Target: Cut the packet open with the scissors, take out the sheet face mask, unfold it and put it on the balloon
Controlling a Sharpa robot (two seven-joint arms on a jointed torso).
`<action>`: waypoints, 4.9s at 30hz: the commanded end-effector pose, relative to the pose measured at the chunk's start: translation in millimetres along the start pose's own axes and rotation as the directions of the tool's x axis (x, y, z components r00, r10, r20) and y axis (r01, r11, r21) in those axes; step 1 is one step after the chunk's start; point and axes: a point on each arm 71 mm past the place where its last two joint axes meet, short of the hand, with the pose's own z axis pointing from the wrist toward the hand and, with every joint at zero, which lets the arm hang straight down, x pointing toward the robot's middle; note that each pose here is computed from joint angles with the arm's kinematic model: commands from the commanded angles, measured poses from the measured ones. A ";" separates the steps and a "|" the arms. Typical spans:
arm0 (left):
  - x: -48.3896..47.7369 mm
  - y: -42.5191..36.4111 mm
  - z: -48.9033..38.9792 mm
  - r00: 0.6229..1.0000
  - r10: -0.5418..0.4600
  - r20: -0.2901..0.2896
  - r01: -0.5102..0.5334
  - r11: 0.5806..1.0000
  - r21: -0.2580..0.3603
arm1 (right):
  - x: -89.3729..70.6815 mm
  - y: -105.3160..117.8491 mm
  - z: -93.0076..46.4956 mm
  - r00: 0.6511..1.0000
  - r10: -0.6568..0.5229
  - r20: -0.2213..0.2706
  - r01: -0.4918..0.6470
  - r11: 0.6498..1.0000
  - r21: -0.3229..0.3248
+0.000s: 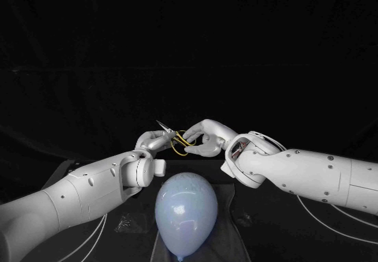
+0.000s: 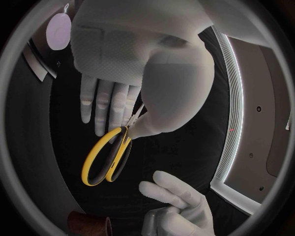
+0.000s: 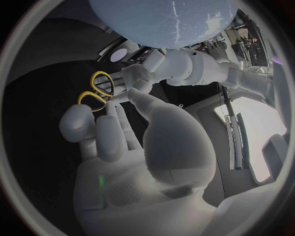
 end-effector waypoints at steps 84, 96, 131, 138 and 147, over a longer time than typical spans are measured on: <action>65.0 -10.7 -28.7 0.980 0.025 -0.199 -0.022 1.000 0.017 | 40.5 -32.1 40.3 0.970 -0.219 -0.104 0.240 0.932 0.273; 69.0 -11.5 -30.9 0.976 0.026 -0.215 -0.023 1.000 0.019 | 41.1 -36.5 41.8 0.964 -0.231 -0.132 0.260 0.925 0.278; 43.1 -15.5 -33.3 0.971 0.085 -0.222 -0.070 0.995 0.074 | 18.2 -58.4 12.1 0.969 0.232 0.090 -0.248 0.918 0.308; 13.0 -16.4 -34.6 0.976 0.094 -0.196 -0.081 0.994 0.075 | 6.4 -66.5 -5.3 0.911 0.387 0.139 -0.411 0.877 0.249; -30.5 -18.4 -41.5 0.985 0.083 -0.148 -0.074 0.995 0.065 | -1.3 -72.6 -29.6 0.783 0.616 0.087 -0.620 0.759 0.198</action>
